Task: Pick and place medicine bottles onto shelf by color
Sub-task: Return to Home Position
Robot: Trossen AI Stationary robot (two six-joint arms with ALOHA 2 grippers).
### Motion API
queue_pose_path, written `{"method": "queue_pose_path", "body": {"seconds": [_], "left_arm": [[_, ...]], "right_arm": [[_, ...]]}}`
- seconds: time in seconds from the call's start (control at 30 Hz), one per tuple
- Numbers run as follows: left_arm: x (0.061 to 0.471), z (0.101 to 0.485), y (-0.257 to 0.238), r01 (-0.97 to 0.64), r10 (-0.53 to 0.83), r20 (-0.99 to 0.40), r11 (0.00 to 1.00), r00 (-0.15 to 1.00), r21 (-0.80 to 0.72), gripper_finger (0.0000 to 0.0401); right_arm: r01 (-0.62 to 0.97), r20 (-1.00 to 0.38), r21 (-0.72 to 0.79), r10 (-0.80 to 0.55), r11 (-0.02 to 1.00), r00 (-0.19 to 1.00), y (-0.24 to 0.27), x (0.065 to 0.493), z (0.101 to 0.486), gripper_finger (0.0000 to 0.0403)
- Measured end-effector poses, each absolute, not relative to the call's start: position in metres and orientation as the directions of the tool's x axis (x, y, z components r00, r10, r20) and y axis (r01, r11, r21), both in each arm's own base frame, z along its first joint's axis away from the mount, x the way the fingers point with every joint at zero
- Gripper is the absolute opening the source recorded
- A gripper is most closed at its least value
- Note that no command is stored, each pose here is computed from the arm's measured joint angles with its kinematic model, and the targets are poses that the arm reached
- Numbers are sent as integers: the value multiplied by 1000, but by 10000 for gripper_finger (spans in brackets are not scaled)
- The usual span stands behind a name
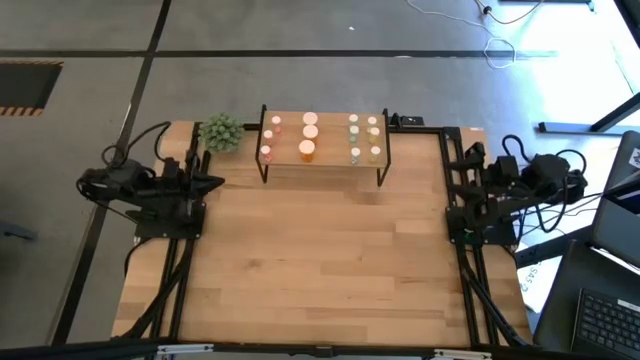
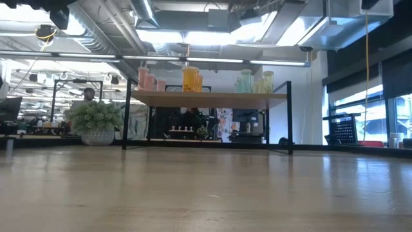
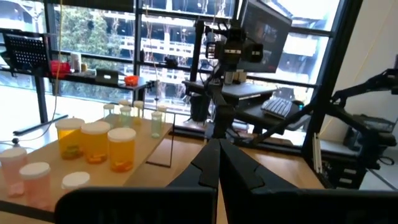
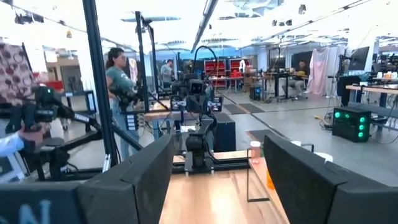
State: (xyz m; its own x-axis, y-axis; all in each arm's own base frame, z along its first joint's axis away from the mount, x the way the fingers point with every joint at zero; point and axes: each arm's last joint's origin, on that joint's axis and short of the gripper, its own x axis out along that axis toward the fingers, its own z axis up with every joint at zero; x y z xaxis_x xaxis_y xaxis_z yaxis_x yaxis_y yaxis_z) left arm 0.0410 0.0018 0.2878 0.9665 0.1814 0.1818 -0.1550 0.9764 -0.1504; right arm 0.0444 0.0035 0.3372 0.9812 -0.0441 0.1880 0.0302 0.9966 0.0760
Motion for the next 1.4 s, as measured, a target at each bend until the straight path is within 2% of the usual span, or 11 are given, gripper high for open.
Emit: {"method": "queue_pose_path", "body": {"seconds": [0.33, 0.6, 0.83, 1.23, 1.4], "left_arm": [[55, 270, -2, -155, 186, 201, 975, 962, -158, 0], [63, 259, -4, -152, 187, 221, 974, 957, -168, 0], [66, 253, -5, -157, 187, 207, 976, 960, -151, 0], [84, 213, -10, -165, 185, 171, 979, 968, -122, 0], [90, 193, -11, -166, 183, 156, 979, 971, -115, 0]], "right_arm": [[16, 293, 122, -51, 992, 955, 2, 41, 296, 250], [1, 273, 140, -39, 990, 961, 5, 49, 284, 250], [-19, 316, 169, -36, 985, 948, 10, 63, 263, 250], [-41, 367, 178, -27, 983, 930, 17, 87, 202, 250], [-33, 322, 145, -15, 989, 947, 18, 89, 197, 250]]}}
